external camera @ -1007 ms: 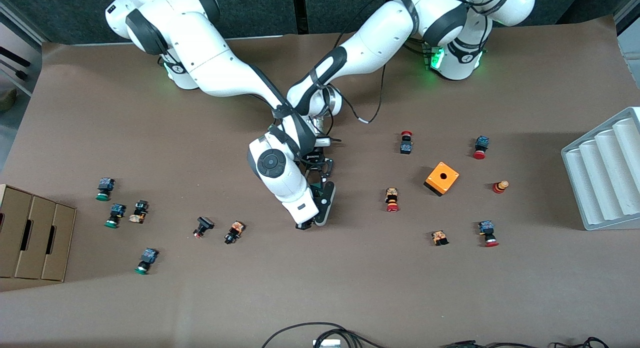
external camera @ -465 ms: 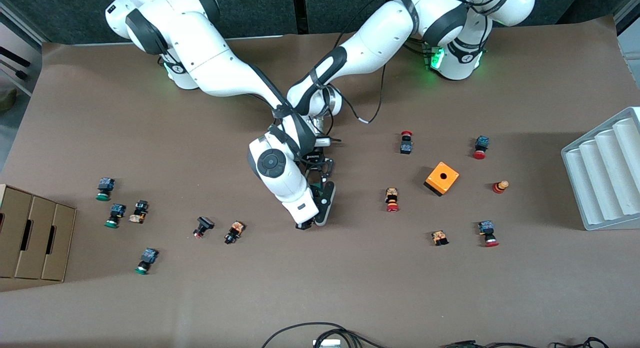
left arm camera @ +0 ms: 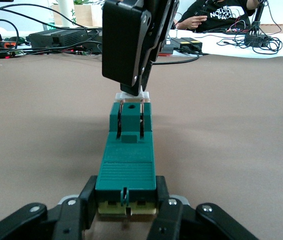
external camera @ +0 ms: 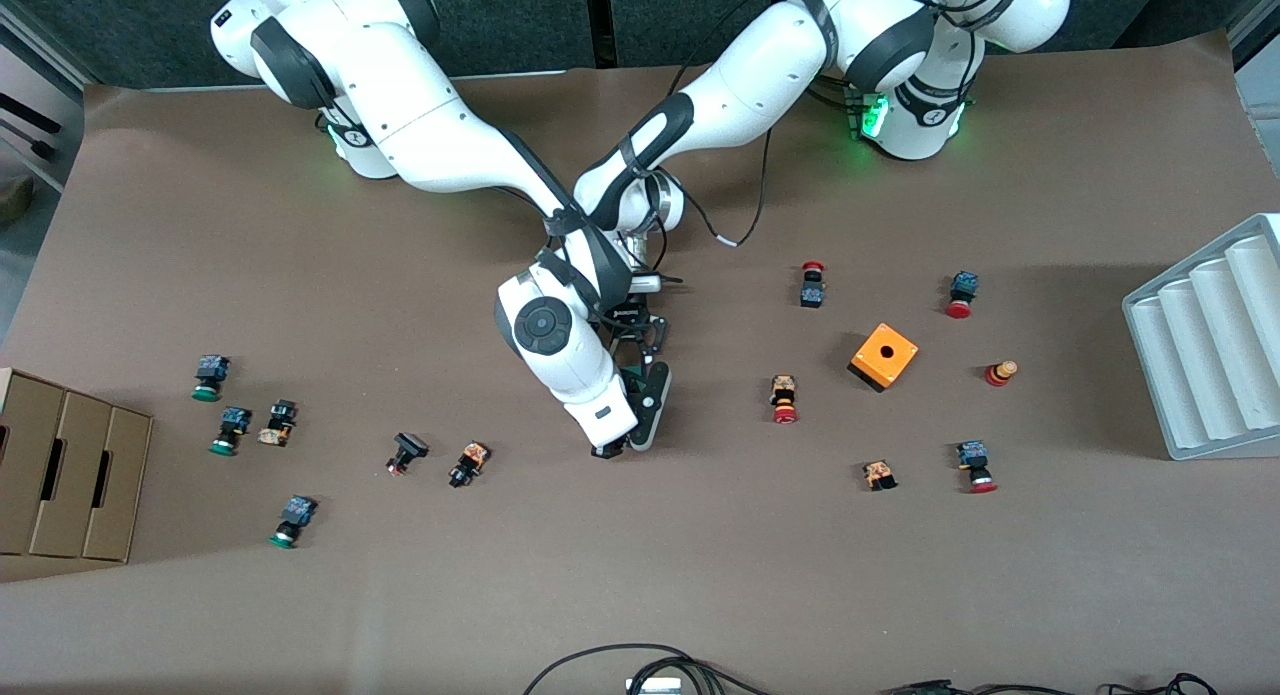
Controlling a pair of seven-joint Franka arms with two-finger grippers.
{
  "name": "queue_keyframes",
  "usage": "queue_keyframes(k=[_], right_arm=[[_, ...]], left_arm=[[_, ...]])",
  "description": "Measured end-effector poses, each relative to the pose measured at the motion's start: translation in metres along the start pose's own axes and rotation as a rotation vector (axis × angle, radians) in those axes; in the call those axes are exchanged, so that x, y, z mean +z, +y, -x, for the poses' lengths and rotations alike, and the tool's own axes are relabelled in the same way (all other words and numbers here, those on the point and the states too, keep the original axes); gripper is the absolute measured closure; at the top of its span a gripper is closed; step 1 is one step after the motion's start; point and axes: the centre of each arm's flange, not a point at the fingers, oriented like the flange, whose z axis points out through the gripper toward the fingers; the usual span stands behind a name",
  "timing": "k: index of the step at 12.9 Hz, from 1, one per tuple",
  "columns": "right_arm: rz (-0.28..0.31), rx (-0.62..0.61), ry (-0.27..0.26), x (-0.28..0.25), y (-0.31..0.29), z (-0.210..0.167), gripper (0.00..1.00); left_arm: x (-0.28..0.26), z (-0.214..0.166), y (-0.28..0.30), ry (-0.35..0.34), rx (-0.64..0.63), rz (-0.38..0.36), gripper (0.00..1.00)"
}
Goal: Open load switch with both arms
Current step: 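Grip the white handle with the right gripper, holding the base steady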
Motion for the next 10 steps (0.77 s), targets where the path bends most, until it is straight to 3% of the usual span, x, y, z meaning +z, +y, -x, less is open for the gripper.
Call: queue_keyframes(k=[10], right_arm=[[-0.006, -0.001, -0.004, -0.0038, -0.0003, -0.0010, 0.73]], left_arm=[[-0.0001, 0.0002, -0.0001, 0.001, 0.001, 0.001, 0.50]])
